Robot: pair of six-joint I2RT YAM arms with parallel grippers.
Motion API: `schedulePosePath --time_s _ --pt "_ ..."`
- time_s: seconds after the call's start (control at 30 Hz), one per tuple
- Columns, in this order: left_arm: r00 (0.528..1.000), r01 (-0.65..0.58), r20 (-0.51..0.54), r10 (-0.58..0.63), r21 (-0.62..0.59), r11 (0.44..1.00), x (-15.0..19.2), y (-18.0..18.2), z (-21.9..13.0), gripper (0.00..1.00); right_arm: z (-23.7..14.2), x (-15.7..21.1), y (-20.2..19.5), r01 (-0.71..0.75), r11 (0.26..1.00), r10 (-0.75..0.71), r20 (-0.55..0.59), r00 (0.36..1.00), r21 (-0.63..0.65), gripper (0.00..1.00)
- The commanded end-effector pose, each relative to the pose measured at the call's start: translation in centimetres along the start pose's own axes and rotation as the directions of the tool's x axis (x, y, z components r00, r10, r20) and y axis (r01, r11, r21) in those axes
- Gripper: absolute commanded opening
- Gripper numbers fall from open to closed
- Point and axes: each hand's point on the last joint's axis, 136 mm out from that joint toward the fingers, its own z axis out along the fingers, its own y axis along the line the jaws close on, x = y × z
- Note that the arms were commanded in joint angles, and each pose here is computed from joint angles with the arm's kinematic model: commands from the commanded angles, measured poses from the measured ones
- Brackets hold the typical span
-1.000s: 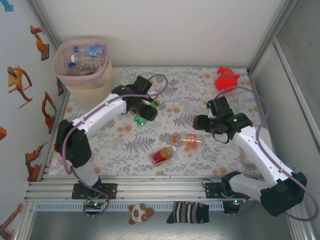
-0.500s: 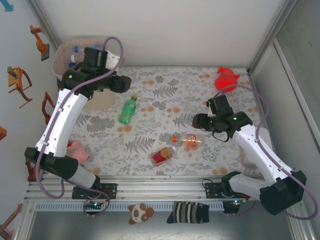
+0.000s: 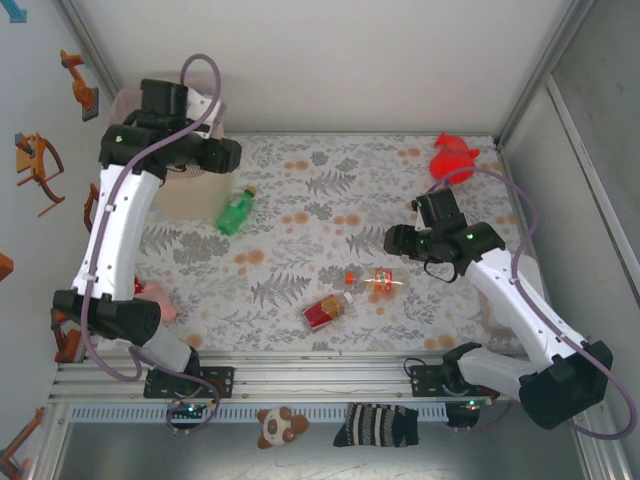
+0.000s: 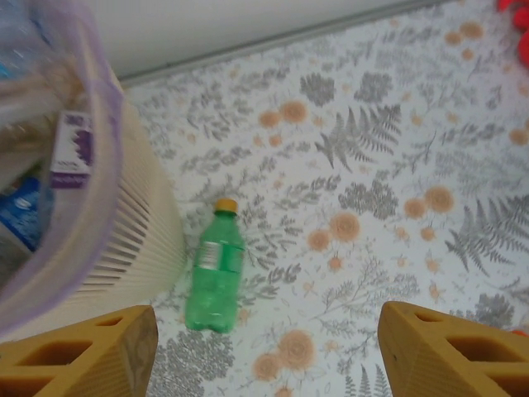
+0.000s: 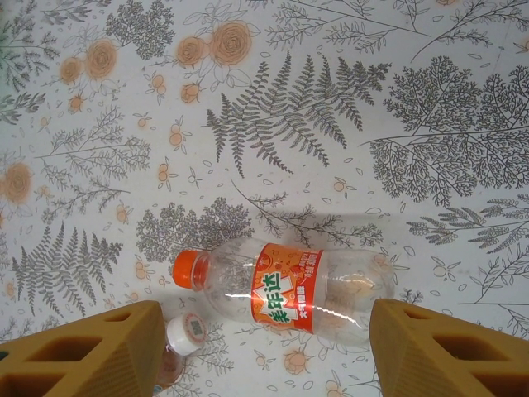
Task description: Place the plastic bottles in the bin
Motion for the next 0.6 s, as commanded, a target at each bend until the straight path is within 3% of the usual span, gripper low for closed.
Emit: schedulePosePath --time_s 0.0,0.3,0.57 --pt "0.993 -0.035 -0.110 0.037 0.024 0.999 2.5 -1.6 3.0 0.73 -0.4 -0.6 0.2 0.009 1.000 -0.008 0.019 1.000 -0.009 0.66" --pt "0.939 -0.173 -0.321 0.126 -0.122 0.977 7.4 -0.5 10.5 0.75 -0.2 -0.5 0.0 0.009 1.000 -0.009 0.017 1.000 -0.004 0.66" --pt "0.900 -0.198 -0.400 0.175 -0.015 0.980 9.9 -2.1 15.4 0.81 -0.2 -0.4 0.0 0.006 1.000 -0.006 0.017 1.000 -0.006 0.66"
